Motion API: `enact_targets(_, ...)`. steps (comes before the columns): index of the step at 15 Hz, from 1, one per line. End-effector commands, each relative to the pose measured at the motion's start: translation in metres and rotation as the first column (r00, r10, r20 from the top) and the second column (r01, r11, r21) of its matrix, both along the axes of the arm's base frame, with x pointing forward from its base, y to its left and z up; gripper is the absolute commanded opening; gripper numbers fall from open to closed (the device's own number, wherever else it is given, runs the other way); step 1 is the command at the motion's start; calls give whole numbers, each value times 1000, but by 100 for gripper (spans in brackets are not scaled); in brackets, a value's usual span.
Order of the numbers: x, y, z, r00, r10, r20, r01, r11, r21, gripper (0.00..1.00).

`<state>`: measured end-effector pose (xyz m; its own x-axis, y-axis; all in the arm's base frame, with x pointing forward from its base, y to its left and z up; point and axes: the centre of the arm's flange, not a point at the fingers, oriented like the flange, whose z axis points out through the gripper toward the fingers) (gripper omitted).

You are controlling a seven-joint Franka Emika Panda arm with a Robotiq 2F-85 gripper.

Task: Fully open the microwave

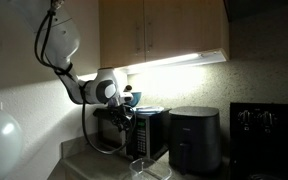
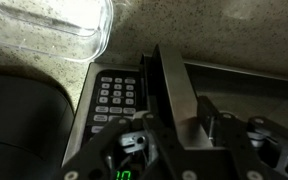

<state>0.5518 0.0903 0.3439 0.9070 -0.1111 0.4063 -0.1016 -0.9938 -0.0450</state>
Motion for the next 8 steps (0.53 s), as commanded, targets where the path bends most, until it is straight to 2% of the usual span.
enact_targets(1, 0, 0, 0, 1000, 0, 0, 0, 1000, 0, 71)
enact_targets(2, 1, 0, 0, 1000, -6, -6, 6, 1000, -1, 72)
enact_targets(6, 2, -1, 1, 1000, 2, -2, -2, 1000, -6, 96)
enact_targets(8, 3, -1, 2, 1000, 16, -9, -16, 1000, -13, 100)
